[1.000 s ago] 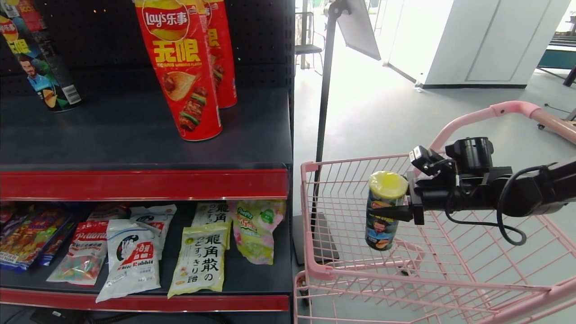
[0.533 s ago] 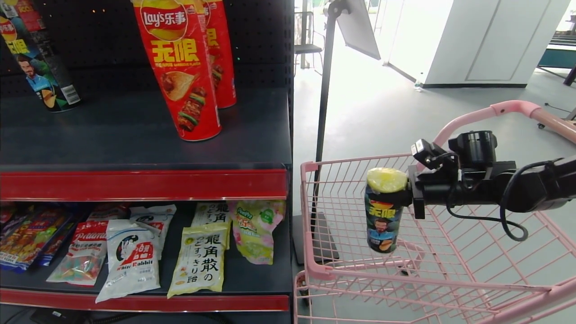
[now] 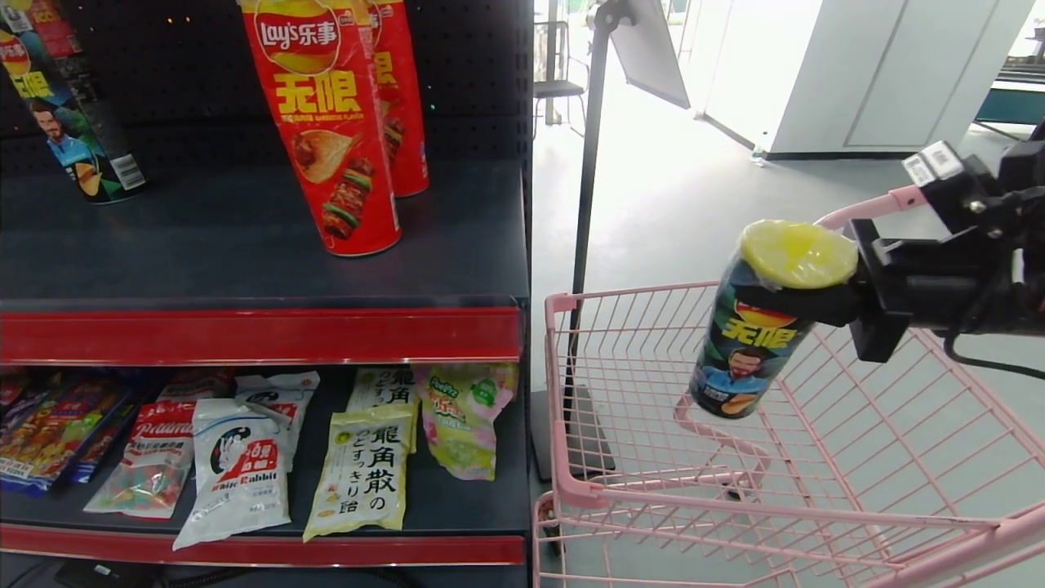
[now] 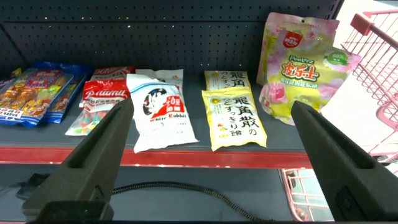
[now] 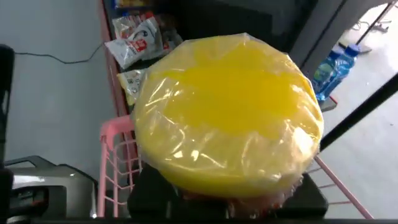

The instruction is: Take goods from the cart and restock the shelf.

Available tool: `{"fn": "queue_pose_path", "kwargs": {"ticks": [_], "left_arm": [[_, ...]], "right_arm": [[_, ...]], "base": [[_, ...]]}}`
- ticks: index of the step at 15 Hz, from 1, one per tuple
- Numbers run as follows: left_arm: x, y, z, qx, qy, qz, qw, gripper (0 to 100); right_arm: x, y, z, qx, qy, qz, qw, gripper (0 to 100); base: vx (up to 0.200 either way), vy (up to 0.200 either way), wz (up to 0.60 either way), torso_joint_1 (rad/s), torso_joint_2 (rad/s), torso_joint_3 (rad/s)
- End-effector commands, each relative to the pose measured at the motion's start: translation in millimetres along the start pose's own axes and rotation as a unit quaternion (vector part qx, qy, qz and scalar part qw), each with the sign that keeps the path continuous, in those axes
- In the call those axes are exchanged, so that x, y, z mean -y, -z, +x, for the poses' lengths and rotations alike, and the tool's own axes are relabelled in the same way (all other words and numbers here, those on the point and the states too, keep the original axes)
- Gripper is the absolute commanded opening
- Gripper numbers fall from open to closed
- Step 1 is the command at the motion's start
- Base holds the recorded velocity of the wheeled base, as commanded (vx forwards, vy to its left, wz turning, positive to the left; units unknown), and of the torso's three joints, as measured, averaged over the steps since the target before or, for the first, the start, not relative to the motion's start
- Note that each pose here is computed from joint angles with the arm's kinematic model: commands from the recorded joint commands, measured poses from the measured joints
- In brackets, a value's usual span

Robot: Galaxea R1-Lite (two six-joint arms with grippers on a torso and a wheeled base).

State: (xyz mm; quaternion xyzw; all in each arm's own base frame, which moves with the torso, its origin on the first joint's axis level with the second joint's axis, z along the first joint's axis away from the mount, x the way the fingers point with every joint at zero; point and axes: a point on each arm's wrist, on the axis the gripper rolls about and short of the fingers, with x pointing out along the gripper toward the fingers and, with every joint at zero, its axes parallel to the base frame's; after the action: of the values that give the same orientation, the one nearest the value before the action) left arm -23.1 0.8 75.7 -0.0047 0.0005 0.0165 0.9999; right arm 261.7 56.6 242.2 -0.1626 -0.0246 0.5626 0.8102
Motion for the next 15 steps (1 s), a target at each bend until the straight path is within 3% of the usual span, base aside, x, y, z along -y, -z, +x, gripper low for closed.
{"fn": "queue_pose_path", "kwargs": {"ticks": [1,2,3,5,8,11,15], "left_arm": [[0.0,-0.1,0.0,0.0,0.0,0.0,1.0,100],[0.0,-0.1,0.0,0.0,0.0,0.0,1.0,100],[0.0,-0.1,0.0,0.0,0.0,-0.001,1.0,100],[0.0,-0.1,0.0,0.0,0.0,0.0,1.0,100],[0.0,-0.1,0.0,0.0,0.0,-0.001,1.0,100],[0.0,-0.1,0.0,0.0,0.0,-0.001,1.0,100],[0.0,-0.1,0.0,0.0,0.0,-0.001,1.0,100]], "right_arm": [[-51.3,-46.6,-2.2,0.052,-0.052,-0.038,0.997,0],[-58.7,-50.9,2.1,0.056,-0.064,-0.041,0.996,0],[-82.7,-58.6,15.2,0.058,-0.087,-0.036,0.994,0],[-99.2,-54.8,22.8,0.045,-0.096,-0.017,0.994,0],[-103.8,-49.2,22.2,0.028,-0.076,-0.015,0.997,0],[-119.3,-53.7,38.7,0.023,-0.094,-0.022,0.995,0],[-114.5,-47.9,53.2,-0.003,-0.071,-0.017,0.997,0]], "base": [[0.0,0.0,0.0,0.0,0.0,0.0],[0.0,0.0,0.0,0.0,0.0,0.0],[0.0,0.0,0.0,0.0,0.0,0.0],[0.0,0.0,0.0,0.0,0.0,0.0],[0.0,0.0,0.0,0.0,0.0,0.0],[0.0,0.0,0.0,0.0,0.0,0.0],[0.0,0.0,0.0,0.0,0.0,0.0]]}}
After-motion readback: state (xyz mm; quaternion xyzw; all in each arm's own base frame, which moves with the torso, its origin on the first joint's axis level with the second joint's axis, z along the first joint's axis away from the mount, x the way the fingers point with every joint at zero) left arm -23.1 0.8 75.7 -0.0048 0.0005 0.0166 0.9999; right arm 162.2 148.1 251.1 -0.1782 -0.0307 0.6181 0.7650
